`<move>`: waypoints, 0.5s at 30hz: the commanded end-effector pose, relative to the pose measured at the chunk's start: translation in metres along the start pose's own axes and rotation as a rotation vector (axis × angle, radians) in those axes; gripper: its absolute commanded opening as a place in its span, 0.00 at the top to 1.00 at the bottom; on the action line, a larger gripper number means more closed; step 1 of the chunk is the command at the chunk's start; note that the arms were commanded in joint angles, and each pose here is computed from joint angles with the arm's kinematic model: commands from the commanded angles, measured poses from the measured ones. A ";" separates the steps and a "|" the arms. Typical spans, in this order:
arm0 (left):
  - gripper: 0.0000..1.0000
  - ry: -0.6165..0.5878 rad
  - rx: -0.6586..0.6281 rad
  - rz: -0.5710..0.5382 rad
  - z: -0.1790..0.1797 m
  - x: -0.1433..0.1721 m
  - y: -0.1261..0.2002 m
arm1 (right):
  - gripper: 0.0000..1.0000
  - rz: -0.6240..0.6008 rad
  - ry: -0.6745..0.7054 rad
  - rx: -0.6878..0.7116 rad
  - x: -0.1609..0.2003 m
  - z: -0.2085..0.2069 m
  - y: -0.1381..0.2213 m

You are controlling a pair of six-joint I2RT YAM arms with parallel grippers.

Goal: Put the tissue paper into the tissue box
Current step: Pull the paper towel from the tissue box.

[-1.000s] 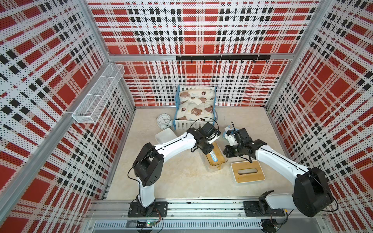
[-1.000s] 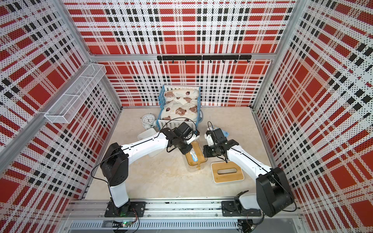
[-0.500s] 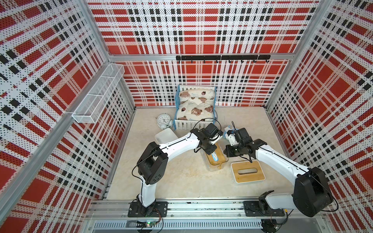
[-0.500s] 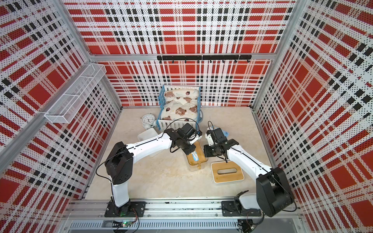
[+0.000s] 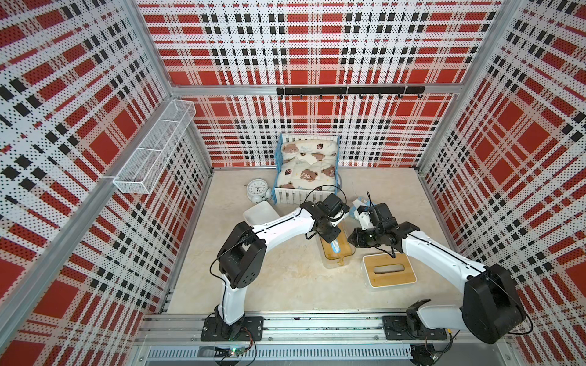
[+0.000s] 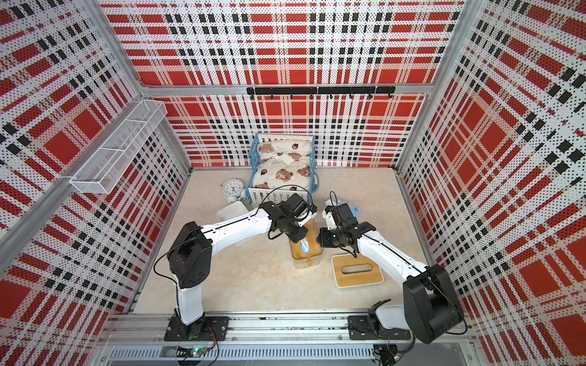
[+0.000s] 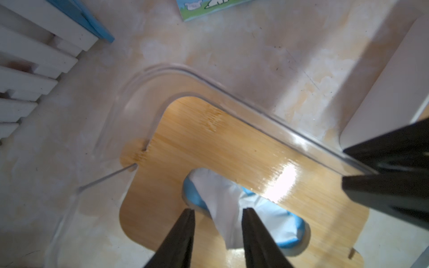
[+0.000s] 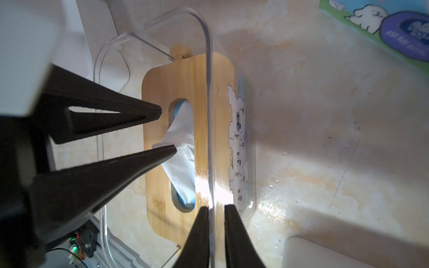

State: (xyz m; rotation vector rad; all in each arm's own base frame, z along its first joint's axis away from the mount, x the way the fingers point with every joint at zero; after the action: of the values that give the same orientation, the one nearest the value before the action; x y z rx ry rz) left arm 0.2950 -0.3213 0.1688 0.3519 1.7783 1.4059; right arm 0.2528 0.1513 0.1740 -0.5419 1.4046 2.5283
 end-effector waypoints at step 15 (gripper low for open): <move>0.50 0.307 -0.127 -0.168 0.037 0.029 0.064 | 0.64 -0.009 -0.005 -0.394 0.016 0.071 -0.023</move>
State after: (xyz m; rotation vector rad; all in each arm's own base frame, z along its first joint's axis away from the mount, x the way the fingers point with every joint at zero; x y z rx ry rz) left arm 0.2925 -0.2670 0.2047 0.0270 1.8753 1.4785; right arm 0.2276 0.2037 0.1713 -0.5402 1.0806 2.7598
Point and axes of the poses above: each gripper's point midway between its finger pads, its own y axis back along the fingers, its own z axis along the line the jaws close on, x = y × z, the point moved 8 cm from there along y, back along the fingers, and after that the axes turned 1 degree about y, right-handed, at the moved point
